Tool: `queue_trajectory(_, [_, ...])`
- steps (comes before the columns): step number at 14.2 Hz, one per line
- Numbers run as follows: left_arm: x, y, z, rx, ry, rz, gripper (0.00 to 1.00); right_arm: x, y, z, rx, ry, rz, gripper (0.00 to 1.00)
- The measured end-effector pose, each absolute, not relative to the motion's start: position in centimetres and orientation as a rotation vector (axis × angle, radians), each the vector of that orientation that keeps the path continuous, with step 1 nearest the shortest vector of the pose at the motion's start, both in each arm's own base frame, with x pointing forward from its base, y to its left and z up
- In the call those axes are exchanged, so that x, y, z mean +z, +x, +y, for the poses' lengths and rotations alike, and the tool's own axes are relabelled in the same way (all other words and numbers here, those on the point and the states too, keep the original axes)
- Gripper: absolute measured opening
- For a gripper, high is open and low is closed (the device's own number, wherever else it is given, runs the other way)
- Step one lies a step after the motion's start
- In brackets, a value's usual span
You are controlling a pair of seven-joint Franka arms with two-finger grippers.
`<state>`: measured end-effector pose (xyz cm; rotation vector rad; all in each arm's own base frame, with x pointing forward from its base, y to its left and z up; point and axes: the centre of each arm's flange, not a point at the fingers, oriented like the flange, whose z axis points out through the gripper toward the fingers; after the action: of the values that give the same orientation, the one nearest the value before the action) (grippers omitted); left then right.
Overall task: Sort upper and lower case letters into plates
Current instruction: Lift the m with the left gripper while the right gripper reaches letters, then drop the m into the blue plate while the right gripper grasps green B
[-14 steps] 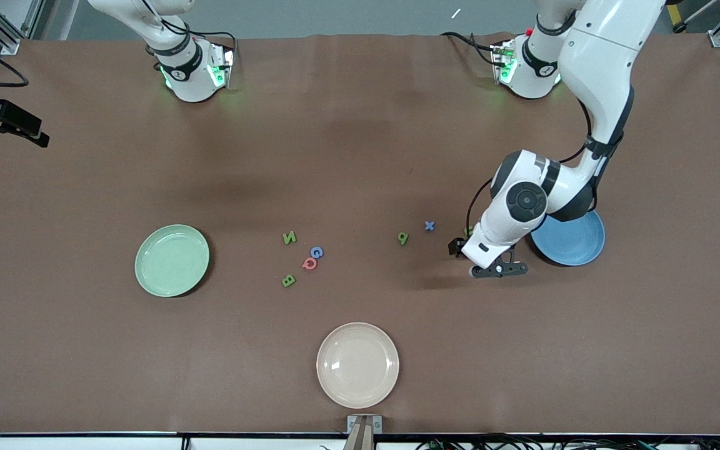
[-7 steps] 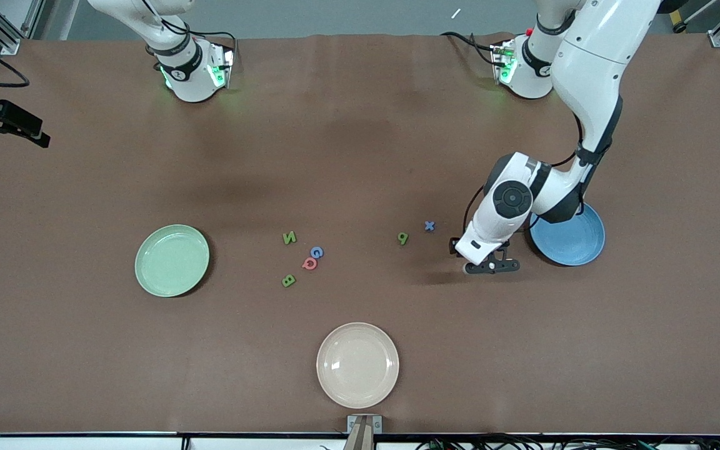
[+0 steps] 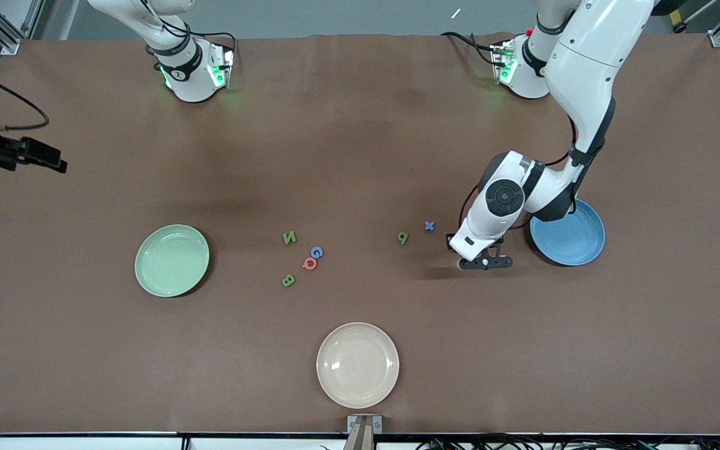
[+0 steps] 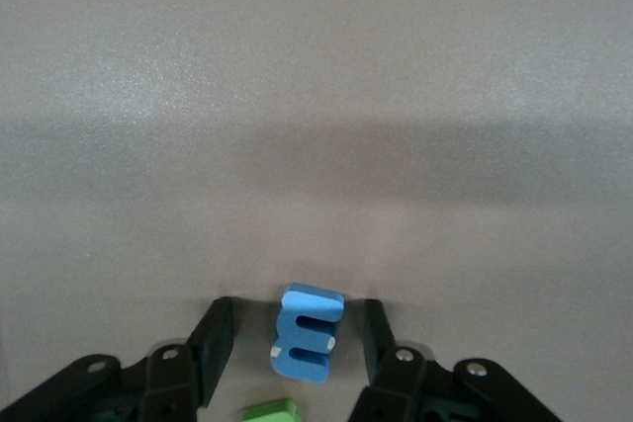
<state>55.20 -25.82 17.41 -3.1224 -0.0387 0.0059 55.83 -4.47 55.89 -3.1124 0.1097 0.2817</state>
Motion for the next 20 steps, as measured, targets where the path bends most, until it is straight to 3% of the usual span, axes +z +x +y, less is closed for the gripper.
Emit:
queue_trajectory(2, [17.6, 55.2, -26.3, -0.003, -3.13, -0.029, 0.32, 52.5, 57.5, -4.7, 0.366, -3.116, 0.118, 1.0])
queue_trajectory(3, [17.7, 55.2, -26.3, -0.003, -3.13, -0.029, 0.26, 51.6, 57.9, -4.5, 0.391, -3.115, 0.156, 1.0])
queue_trajectory(6, [17.8, 55.4, -26.0, -0.008, -3.129, -0.04, 0.27, 51.2, 58.3, -1.3, 0.392, -3.099, 0.528, 1.0])
queue_trajectory(9, [20.1, 56.7, -25.1, -0.073, -3.136, -0.069, 0.27, 49.2, 59.2, 5.1, 0.284, -3.014, 0.842, 1.0])
queue_trajectory(15, [31.8, 57.8, -18.1, -0.021, -3.041, 0.037, 0.27, 36.6, 60.9, 14.8, 0.184, -2.898, 1.026, 1.0])
queue_trajectory(20, [31.8, 55.3, -9.5, 0.097, -3.005, 0.188, 0.27, 26.3, 60.8, 22.7, 0.117, -2.868, 1.134, 1.0])
